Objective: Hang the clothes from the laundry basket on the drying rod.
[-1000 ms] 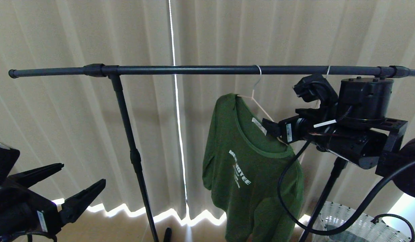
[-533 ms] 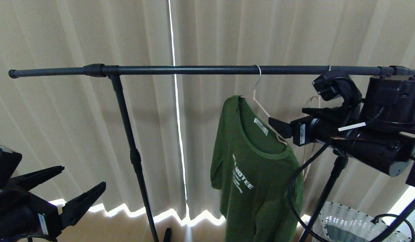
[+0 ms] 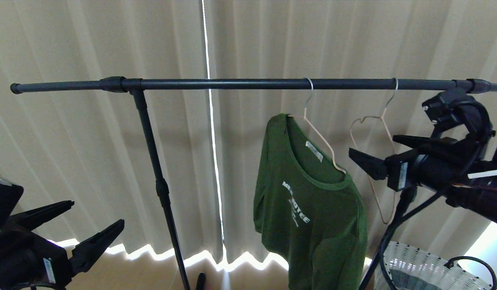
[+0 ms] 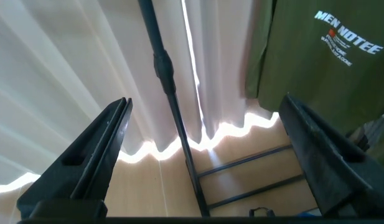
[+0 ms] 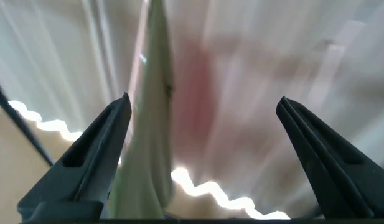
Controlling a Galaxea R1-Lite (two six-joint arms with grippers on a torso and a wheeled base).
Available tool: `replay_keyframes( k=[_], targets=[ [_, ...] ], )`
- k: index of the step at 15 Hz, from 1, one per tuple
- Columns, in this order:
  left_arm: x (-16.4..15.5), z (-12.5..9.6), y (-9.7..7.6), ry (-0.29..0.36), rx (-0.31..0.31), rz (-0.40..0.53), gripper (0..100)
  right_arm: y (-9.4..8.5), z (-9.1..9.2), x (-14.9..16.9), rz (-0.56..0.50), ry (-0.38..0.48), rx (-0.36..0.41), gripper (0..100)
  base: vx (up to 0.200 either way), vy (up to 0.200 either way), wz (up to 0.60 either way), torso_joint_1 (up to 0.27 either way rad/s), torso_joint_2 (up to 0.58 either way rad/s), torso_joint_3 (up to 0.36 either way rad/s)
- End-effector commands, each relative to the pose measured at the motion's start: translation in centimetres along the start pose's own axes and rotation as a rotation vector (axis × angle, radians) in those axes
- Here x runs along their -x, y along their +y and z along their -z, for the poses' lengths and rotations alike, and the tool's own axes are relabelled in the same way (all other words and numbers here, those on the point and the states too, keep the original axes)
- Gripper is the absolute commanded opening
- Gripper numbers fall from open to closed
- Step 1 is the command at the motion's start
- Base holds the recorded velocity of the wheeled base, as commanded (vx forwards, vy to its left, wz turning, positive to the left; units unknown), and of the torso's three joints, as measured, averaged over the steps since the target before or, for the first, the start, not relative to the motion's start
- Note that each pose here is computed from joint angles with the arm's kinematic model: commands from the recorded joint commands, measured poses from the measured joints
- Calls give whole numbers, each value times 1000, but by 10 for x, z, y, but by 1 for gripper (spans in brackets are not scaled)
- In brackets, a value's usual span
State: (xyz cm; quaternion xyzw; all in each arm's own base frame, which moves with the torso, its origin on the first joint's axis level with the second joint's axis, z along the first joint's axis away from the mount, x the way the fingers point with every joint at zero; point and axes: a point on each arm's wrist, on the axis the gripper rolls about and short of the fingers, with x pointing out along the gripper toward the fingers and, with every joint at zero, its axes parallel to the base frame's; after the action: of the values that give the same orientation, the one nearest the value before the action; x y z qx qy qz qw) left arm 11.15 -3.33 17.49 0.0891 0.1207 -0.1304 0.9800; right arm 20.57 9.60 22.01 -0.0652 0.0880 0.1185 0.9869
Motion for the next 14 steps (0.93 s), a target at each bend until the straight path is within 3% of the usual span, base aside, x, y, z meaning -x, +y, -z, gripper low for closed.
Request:
replay_keyframes(
  k=[1,4,14],
  targets=[
    [2,0,1,-11,3,-7,100,-22,8,28,83,-17,50,100,0,0,0,0,0,0],
    [3,0,2,-14,4,-18,100,-39,20,40,161,9,93,100,-67,0,0,1,1,2],
    [9,1,2,-29,8,-22,100,-40,35,45,171,7,91,100,-200,0,0,2,0,2]
  ],
)
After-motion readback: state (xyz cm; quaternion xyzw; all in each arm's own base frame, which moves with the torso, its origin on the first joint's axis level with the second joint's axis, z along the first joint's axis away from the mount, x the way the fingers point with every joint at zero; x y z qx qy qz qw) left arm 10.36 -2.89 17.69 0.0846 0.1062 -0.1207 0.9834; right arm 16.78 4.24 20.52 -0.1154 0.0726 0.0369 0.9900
